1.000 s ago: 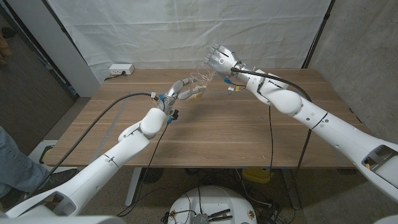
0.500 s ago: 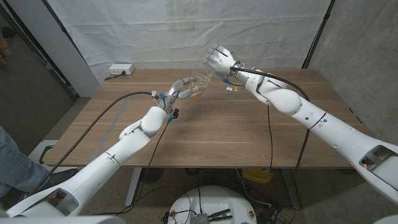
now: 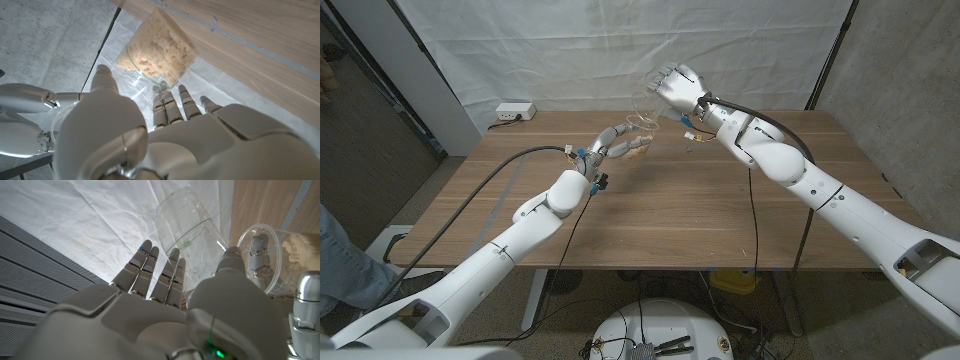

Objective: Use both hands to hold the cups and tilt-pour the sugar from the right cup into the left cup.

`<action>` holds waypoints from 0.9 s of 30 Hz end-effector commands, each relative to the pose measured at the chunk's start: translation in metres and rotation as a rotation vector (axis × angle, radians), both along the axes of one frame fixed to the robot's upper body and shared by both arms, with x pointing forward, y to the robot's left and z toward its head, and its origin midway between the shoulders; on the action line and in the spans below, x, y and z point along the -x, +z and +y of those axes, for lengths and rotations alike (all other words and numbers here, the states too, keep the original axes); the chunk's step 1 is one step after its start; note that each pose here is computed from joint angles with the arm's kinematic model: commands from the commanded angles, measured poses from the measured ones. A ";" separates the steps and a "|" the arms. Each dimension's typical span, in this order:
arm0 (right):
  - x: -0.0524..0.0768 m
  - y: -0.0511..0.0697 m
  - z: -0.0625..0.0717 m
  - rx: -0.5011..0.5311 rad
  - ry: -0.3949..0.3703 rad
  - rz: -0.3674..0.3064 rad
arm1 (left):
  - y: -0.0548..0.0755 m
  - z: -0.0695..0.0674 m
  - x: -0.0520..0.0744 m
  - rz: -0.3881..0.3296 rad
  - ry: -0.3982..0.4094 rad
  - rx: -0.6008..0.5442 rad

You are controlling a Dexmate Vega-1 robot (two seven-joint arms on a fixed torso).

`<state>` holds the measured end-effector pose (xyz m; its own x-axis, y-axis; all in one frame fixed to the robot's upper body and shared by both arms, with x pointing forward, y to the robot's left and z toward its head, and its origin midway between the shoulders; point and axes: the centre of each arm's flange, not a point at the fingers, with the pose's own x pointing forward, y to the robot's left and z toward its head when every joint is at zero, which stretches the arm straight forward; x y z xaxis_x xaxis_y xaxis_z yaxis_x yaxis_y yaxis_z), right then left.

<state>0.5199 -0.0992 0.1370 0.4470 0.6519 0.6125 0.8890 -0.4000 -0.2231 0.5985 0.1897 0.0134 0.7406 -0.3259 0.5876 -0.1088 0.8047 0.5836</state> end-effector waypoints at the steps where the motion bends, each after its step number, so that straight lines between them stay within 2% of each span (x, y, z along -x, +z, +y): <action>1: 0.007 -0.001 -0.004 -0.098 0.057 0.019 | -0.002 0.002 0.003 -0.015 0.020 0.002; 10: 0.001 -0.006 -0.013 -0.187 0.084 0.069 | -0.003 0.009 0.006 -0.011 0.010 0.035; 13: -0.001 -0.008 -0.020 -0.259 0.114 0.104 | -0.003 0.011 0.007 -0.010 0.009 0.045; 17: -0.003 -0.014 -0.032 -0.410 0.181 0.172 | -0.004 0.015 0.008 -0.015 0.015 0.056; 20: -0.006 -0.022 -0.040 -0.475 0.195 0.180 | -0.005 0.018 0.008 -0.011 0.009 0.073; 24: -0.012 -0.032 -0.056 -0.656 0.270 0.303 | -0.007 0.021 0.006 -0.003 -0.001 0.098; 27: -0.015 -0.041 -0.065 -0.745 0.318 0.374 | -0.009 0.023 0.006 -0.004 -0.013 0.125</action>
<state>0.5238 -0.1338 0.1206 0.4701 0.4363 0.7673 0.8701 -0.0833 -0.4857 0.5912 0.2042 0.0093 0.7356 -0.2832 0.6153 -0.1198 0.8397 0.5297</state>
